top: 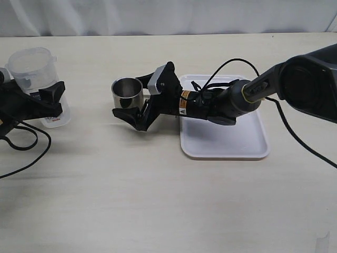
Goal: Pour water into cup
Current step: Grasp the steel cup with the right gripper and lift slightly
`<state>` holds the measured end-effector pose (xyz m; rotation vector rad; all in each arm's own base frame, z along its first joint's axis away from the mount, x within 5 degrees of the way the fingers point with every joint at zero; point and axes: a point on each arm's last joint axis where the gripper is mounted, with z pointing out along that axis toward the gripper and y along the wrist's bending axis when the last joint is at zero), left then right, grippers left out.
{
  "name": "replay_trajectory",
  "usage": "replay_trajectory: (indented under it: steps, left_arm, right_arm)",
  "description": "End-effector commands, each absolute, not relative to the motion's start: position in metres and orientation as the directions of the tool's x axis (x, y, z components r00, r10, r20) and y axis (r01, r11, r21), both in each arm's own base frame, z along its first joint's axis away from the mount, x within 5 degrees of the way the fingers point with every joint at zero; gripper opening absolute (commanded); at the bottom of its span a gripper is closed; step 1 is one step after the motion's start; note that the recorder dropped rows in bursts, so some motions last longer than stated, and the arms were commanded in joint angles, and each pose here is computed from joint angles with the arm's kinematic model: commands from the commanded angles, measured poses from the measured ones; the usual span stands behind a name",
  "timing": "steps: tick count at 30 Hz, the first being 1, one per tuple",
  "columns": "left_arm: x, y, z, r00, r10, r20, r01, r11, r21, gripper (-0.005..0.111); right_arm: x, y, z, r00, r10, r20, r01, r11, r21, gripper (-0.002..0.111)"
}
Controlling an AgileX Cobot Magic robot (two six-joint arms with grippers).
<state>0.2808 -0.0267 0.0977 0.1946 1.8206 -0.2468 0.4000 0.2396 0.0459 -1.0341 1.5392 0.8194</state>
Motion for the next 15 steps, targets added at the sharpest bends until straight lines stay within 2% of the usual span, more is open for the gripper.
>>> replay_trajectory:
  steps: [1, 5, 7, 12, 15]
  left_arm:
    - [0.282, -0.0273, 0.0984, -0.25, -0.005, -0.968, 0.262, 0.962, -0.072, 0.0]
    - [0.282, -0.0273, 0.0984, -0.25, -0.005, -0.968, 0.262, 0.962, -0.072, 0.0]
    - [0.282, -0.0273, 0.0984, -0.25, -0.005, -0.968, 0.262, 0.962, -0.072, 0.0]
    - [0.282, -0.0273, 0.0984, -0.25, -0.005, -0.968, 0.262, 0.962, -0.072, 0.0]
    - [0.282, -0.0273, 0.0984, -0.25, -0.005, -0.968, 0.262, 0.962, -0.072, 0.0]
  right_arm:
    - [0.4018, 0.2394, 0.0472, -0.057, -0.193, -0.98, -0.918, 0.396, -0.024, 0.082]
    - [0.4054, 0.2368, 0.0436, -0.091, -0.222, -0.971, -0.897, 0.442, -0.017, 0.059]
    - [0.4059, 0.2361, 0.0421, -0.099, -0.237, -0.966, -0.893, 0.449, -0.019, 0.054]
    - [0.4058, 0.2361, 0.0419, -0.083, -0.247, -0.966, -0.895, 0.444, -0.037, 0.054]
    - [0.4056, 0.2366, 0.0406, -0.092, -0.258, -0.962, -0.893, 0.448, -0.035, 0.061]
